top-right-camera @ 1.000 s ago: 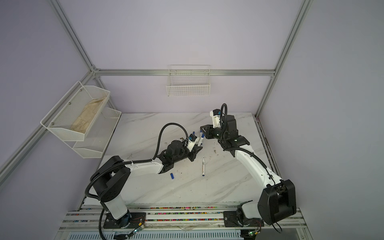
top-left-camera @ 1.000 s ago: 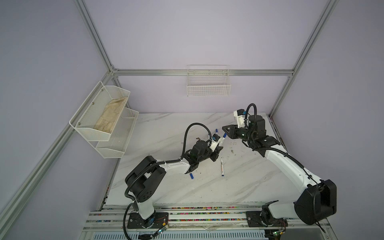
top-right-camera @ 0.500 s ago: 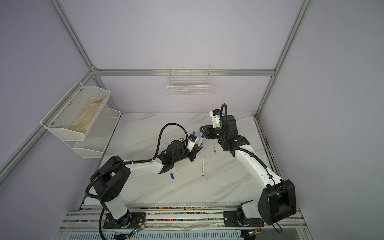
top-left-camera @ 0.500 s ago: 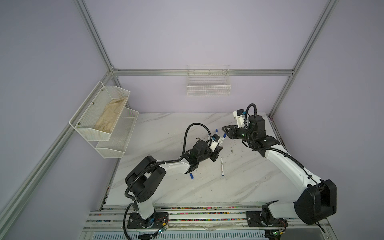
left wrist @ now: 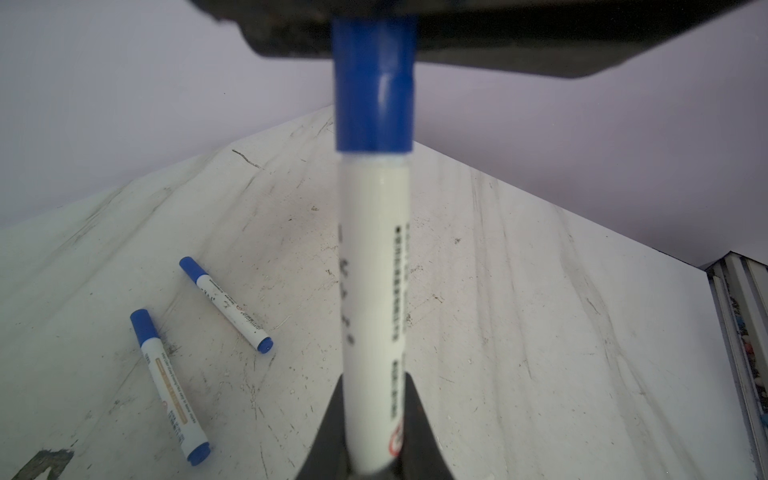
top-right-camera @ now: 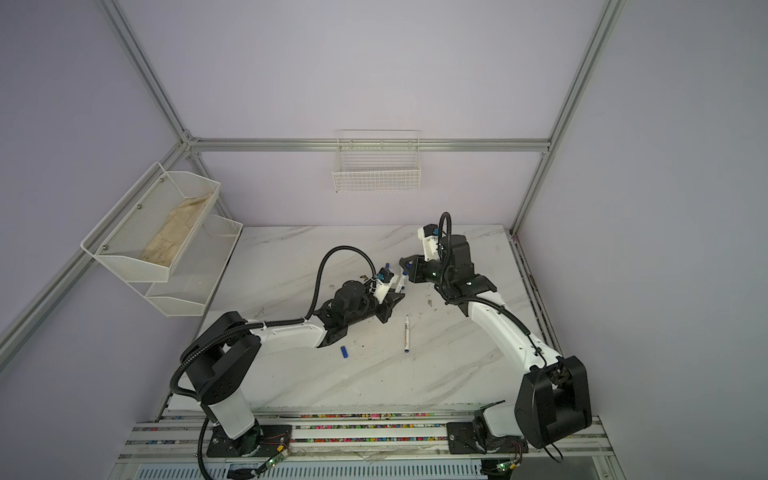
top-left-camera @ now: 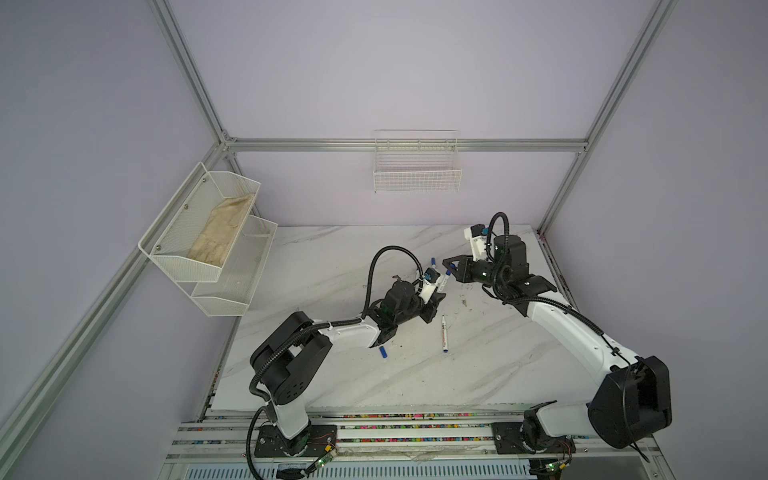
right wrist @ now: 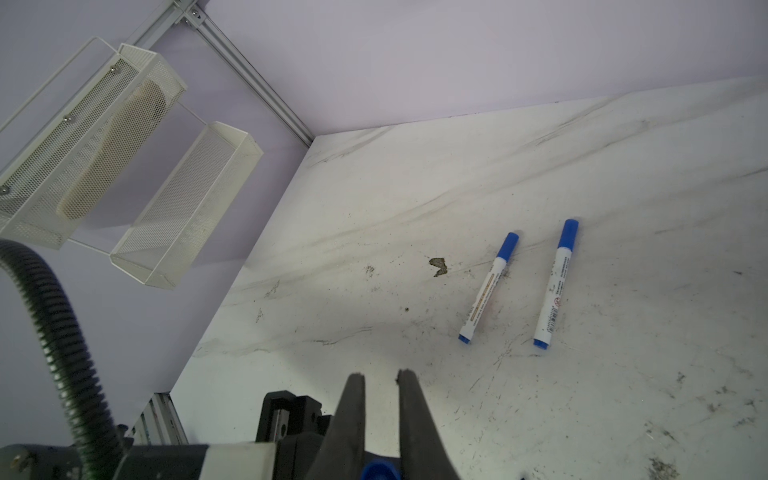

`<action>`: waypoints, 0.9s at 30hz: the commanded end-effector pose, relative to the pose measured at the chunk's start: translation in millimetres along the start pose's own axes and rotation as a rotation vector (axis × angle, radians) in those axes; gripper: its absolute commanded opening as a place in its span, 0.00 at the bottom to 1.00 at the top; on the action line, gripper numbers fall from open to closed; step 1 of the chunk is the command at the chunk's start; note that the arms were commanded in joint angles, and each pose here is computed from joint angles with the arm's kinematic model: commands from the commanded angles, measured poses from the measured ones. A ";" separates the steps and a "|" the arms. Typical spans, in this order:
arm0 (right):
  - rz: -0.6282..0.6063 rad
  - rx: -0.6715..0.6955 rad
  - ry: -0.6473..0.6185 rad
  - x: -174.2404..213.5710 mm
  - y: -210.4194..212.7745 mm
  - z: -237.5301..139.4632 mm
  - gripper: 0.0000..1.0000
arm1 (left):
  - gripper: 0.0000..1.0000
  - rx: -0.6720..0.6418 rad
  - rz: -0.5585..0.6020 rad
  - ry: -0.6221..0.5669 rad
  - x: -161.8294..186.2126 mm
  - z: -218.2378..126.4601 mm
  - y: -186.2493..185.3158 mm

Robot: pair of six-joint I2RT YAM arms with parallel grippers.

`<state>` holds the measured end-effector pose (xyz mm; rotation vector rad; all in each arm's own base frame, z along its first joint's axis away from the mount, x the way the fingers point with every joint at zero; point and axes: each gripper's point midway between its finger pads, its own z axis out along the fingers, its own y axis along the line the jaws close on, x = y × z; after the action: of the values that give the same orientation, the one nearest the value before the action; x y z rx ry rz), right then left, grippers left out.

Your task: Insert the pens into the pen caps

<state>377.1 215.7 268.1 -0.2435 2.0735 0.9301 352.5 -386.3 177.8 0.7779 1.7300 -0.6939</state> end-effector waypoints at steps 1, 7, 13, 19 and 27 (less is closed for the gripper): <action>0.013 -0.023 0.015 6.6 -1.2 6.4 0.07 | 0.00 0.010 0.030 -0.072 -23.0 -8.1 -6.1; 0.073 -0.003 0.112 35.0 -16.8 20.8 0.01 | 0.00 0.013 -0.084 -0.262 -75.5 -21.2 12.0; 0.086 0.057 0.362 95.0 -34.0 43.6 0.00 | 0.00 0.150 -0.339 -0.546 -145.2 -57.1 67.4; 0.112 -0.004 0.376 90.1 -24.8 38.7 0.00 | 0.00 0.210 -0.505 -0.730 -169.8 -92.9 116.1; 0.095 -0.091 0.442 88.0 -11.8 27.6 0.00 | 0.00 -0.016 -0.400 -0.646 -155.0 -95.9 131.9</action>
<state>417.3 236.1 276.7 -0.3288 2.0352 1.0156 377.0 -356.7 220.8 0.5249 1.6651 -1.3684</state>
